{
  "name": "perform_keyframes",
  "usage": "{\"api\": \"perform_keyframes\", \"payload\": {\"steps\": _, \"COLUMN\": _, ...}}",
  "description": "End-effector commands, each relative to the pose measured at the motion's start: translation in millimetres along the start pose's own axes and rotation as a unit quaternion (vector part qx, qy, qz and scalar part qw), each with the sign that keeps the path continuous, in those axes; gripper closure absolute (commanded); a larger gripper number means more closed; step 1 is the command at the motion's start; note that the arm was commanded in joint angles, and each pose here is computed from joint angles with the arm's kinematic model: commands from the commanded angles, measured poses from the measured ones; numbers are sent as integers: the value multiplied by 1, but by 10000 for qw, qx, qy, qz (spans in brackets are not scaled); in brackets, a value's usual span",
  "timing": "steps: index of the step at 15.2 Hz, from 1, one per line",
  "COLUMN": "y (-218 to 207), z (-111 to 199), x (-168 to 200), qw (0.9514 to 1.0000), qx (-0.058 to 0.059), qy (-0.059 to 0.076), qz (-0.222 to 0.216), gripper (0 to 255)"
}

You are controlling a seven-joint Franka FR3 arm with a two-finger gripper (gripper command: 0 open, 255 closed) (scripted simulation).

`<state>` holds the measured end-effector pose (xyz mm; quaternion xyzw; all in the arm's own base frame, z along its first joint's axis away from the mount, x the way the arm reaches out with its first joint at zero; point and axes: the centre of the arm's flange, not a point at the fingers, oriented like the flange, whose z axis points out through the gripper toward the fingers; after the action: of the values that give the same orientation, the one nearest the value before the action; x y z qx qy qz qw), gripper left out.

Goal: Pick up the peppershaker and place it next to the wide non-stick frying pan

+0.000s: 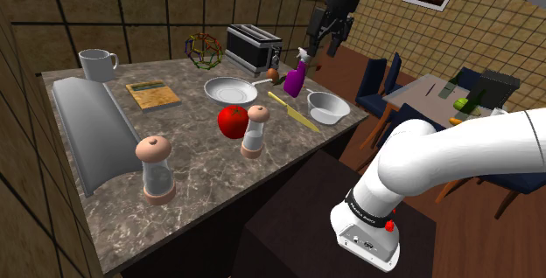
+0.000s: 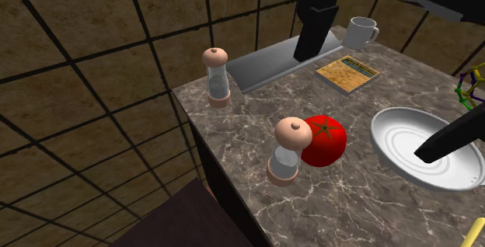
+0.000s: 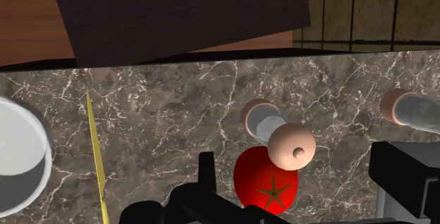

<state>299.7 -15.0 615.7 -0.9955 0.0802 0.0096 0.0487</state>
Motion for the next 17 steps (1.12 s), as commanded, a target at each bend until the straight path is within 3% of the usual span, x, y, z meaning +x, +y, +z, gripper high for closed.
{"api": "perform_keyframes", "payload": {"steps": 1, "y": 0, "z": 0, "x": 0, "qw": 10000, "qx": 0, "qy": 0, "qz": 0, "gripper": 0}}
{"api": "perform_keyframes", "payload": {"steps": 17, "y": -195, "z": 95, "x": 32, "qw": 9982, "qx": -319, "qy": 303, "qz": 402, "gripper": 0}}
